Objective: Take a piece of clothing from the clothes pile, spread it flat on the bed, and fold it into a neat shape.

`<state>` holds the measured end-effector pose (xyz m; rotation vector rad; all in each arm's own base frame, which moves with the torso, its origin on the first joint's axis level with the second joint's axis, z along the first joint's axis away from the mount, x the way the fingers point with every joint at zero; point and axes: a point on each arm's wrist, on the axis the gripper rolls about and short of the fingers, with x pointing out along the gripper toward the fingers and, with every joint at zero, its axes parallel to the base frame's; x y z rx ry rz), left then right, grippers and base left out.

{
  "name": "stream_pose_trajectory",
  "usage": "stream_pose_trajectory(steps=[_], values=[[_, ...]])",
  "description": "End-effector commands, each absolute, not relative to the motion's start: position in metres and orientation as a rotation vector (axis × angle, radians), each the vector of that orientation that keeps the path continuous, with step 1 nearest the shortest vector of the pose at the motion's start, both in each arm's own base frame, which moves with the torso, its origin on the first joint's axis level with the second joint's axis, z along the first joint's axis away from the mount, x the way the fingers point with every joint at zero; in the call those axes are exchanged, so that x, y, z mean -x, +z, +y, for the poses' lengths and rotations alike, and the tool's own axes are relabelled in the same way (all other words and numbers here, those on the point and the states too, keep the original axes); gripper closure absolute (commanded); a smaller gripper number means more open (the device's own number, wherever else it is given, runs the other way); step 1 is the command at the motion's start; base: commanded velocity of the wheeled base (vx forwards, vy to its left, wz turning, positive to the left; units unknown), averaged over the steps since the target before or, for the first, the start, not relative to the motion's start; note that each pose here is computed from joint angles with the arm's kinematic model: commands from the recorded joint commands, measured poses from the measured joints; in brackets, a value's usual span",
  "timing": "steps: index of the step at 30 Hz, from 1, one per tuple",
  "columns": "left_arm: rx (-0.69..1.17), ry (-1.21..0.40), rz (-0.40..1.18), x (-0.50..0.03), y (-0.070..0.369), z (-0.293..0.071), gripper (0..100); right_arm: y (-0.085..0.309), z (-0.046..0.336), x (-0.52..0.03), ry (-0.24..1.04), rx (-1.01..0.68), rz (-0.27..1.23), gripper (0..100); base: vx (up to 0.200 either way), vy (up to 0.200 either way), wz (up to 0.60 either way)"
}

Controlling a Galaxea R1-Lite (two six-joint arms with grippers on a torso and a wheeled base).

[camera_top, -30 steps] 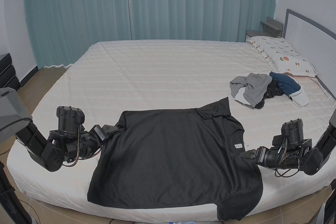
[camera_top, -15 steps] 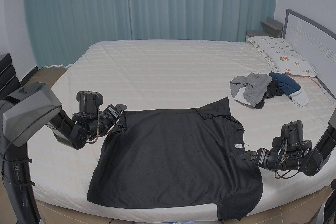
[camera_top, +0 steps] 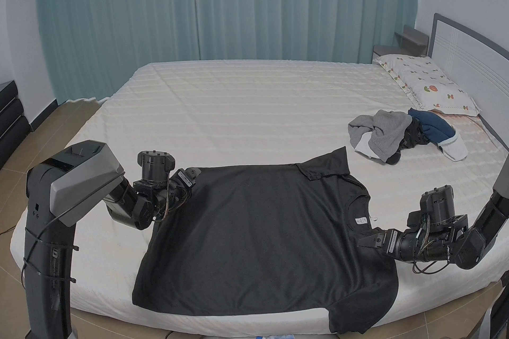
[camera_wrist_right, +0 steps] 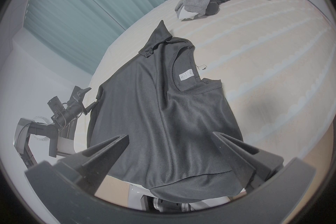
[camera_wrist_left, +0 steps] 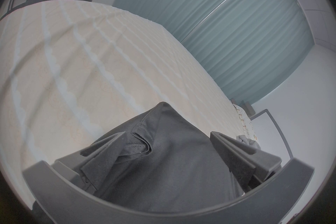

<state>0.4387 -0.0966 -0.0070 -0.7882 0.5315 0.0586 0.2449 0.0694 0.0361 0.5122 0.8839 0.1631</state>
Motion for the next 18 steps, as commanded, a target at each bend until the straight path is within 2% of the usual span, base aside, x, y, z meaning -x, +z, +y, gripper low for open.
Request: stream_pose_trajectory(steps=[1, 16, 17, 18], values=[[0.789, 0.066, 0.534, -0.4418, -0.0125, -0.0952, 0, 0.0373, 0.0715, -0.2443, 0.173, -0.510, 0.882, 0, 0.000, 0.000, 0.00], [0.780, 0.100, 0.508, -0.4474, -0.0199, -0.0969, 0, 0.0373, 0.0719, -0.2442, 0.175, -0.508, 0.882, 0, 0.000, 0.000, 0.00], [0.780, 0.100, 0.508, -0.4476, -0.0197, -0.0969, 100, 0.0373, 0.0719, -0.2442, 0.175, -0.508, 0.882, 0, 0.000, 0.000, 0.00], [0.780, 0.100, 0.508, -0.4476, -0.0197, -0.0969, 100, 0.0370, 0.0718, -0.2438, 0.174, -0.507, 0.883, 0, 0.000, 0.000, 0.00]])
